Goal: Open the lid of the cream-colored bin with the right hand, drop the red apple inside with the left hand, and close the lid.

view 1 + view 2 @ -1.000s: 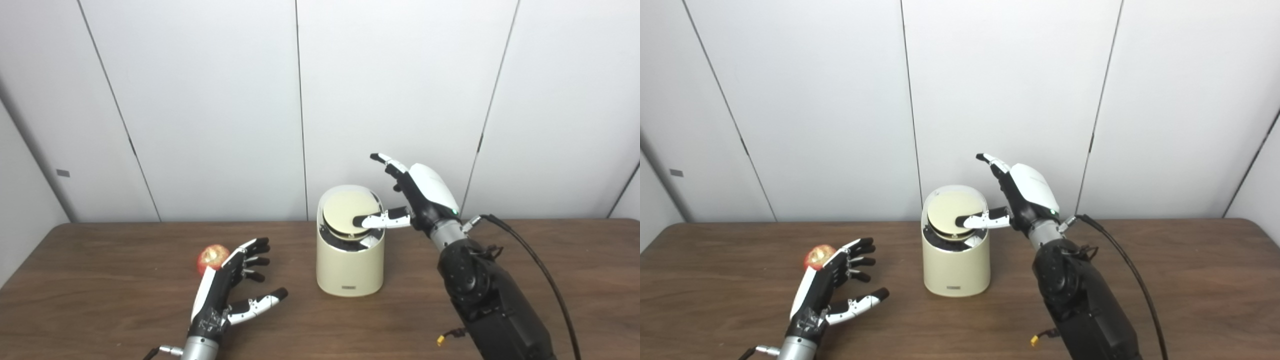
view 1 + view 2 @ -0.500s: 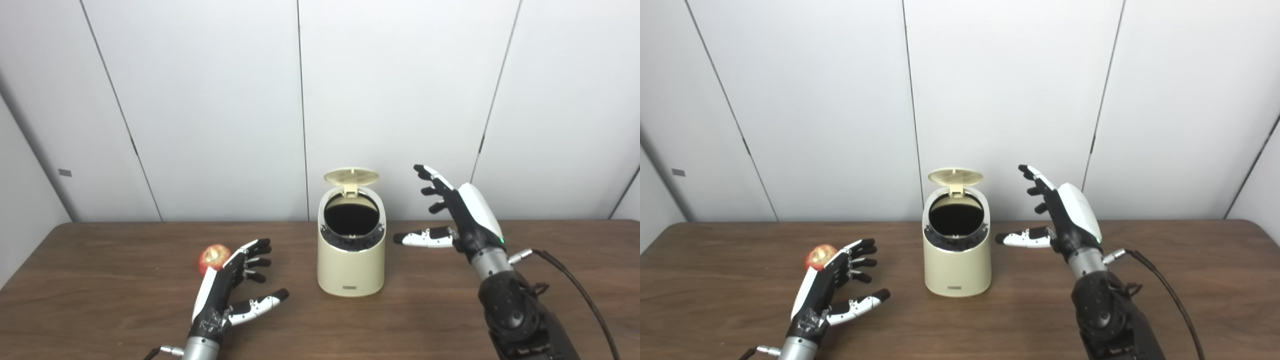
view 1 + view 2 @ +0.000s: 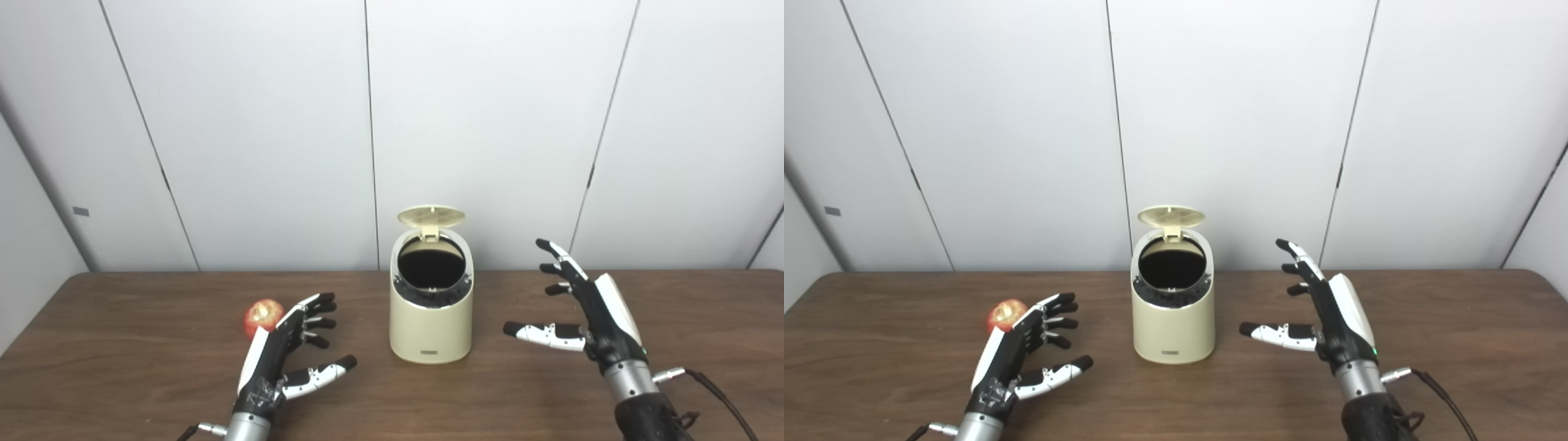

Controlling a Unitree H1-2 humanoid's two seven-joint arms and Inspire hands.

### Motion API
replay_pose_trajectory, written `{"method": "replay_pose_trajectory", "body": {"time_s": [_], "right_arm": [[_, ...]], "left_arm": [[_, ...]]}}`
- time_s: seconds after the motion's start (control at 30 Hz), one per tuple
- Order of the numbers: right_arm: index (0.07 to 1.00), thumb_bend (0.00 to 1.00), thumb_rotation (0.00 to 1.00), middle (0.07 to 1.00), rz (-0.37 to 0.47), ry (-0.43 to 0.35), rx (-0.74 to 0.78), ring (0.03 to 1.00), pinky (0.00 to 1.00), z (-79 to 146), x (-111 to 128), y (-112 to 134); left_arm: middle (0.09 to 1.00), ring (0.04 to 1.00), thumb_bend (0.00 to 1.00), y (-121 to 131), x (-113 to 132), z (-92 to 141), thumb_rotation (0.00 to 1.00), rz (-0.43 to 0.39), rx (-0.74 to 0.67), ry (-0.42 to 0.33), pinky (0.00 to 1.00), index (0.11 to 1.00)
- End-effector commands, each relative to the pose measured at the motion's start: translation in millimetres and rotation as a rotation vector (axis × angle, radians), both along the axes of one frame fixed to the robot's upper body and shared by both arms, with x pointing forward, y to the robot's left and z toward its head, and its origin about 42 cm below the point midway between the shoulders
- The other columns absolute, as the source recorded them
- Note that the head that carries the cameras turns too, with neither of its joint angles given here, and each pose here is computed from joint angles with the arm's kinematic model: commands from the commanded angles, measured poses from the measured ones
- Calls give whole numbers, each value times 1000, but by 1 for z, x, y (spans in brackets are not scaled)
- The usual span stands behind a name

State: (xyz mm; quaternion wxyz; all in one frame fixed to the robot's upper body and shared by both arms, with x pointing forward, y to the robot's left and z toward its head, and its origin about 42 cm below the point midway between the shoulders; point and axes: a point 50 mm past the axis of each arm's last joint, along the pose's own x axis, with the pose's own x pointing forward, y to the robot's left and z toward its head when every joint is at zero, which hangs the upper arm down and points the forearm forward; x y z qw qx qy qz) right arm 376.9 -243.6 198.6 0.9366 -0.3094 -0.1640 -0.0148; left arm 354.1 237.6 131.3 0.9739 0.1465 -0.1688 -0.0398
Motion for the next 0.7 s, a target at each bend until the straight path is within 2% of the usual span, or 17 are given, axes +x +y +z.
{"method": "replay_pose_trajectory", "body": {"time_s": [0.0,0.4,0.5,0.6,0.67], "right_arm": [[890,717,260,873,29,-102,24,781,652,16,2,5],[901,772,187,885,43,-87,91,796,680,-16,-2,4],[901,766,162,886,40,-73,101,788,682,-20,-3,-1],[904,760,117,896,35,-56,111,799,702,-24,-4,-5],[910,755,87,901,32,-51,116,810,715,-24,-5,-7]], "left_arm": [[799,726,679,1,7,18,71,-2,7,-72,583,831],[793,726,669,-15,4,20,65,1,18,-87,590,832],[789,735,673,-22,3,21,75,58,101,-122,581,823],[776,741,678,-24,4,26,89,129,157,-161,664,806],[764,754,666,-21,2,32,134,194,190,-188,704,806]]}}
